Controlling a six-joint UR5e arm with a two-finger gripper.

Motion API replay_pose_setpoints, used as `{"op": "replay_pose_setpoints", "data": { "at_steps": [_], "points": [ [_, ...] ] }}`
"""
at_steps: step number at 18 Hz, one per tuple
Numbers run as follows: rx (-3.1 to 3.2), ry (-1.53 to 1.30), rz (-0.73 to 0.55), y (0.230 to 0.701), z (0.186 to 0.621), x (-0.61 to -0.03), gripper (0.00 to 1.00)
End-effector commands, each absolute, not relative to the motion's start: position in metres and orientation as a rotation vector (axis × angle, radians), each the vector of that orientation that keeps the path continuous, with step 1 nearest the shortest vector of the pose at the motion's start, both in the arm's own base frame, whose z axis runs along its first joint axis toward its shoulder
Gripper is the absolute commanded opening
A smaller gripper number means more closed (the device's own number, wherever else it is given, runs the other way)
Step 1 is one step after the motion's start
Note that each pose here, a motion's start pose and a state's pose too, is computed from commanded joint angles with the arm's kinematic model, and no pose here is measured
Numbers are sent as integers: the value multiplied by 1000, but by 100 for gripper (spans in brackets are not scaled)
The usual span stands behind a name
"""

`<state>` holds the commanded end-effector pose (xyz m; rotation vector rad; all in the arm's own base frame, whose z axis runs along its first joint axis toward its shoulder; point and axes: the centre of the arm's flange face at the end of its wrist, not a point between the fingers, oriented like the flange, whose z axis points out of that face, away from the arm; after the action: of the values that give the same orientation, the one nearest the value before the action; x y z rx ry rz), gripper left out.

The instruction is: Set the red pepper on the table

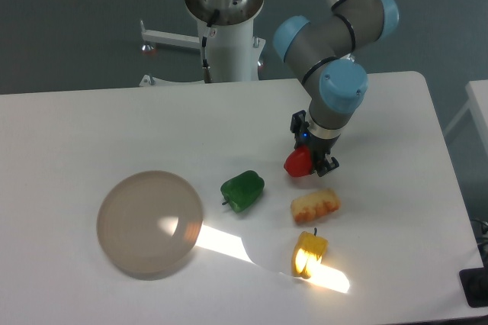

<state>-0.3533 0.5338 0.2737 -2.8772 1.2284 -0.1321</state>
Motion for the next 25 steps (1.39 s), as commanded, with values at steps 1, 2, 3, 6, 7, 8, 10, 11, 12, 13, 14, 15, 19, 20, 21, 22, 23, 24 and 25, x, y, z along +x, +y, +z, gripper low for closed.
{"op": "replay_pose_setpoints", "data": {
  "at_steps": [1,2,3,6,7,8,10,11,12,13,14,15,19,20,21,22,23,24,25],
  "points": [
    [-2881,1220,-132,534,274,-353,40],
    [-2882,1222,-131,534,274,-353,40],
    [-2885,1218,-136,534,272,-352,40],
    [-2891,1208,-143,536,269,-348,40],
    [-2893,1206,-147,536,267,-349,40],
    [-2892,1208,-147,536,267,-349,41],
    [-2891,1213,-150,536,266,-349,41],
    [-2891,1213,-152,536,265,-349,42],
    [-2892,1213,-154,536,264,-349,42],
    [-2892,1213,-159,536,263,-349,42],
    [-2892,1216,-161,536,263,-349,42],
    [-2892,1216,-163,535,261,-348,42],
    [-2896,1212,-170,536,259,-349,42],
    [-2896,1212,-170,536,259,-349,42],
    [-2896,1212,-170,536,259,-349,42],
    [-2896,1212,-170,536,259,-349,42],
    [-2895,1212,-168,536,259,-349,42],
    [-2898,1210,-174,536,257,-348,42],
    [-2898,1210,-175,536,257,-348,42]
  ]
}}
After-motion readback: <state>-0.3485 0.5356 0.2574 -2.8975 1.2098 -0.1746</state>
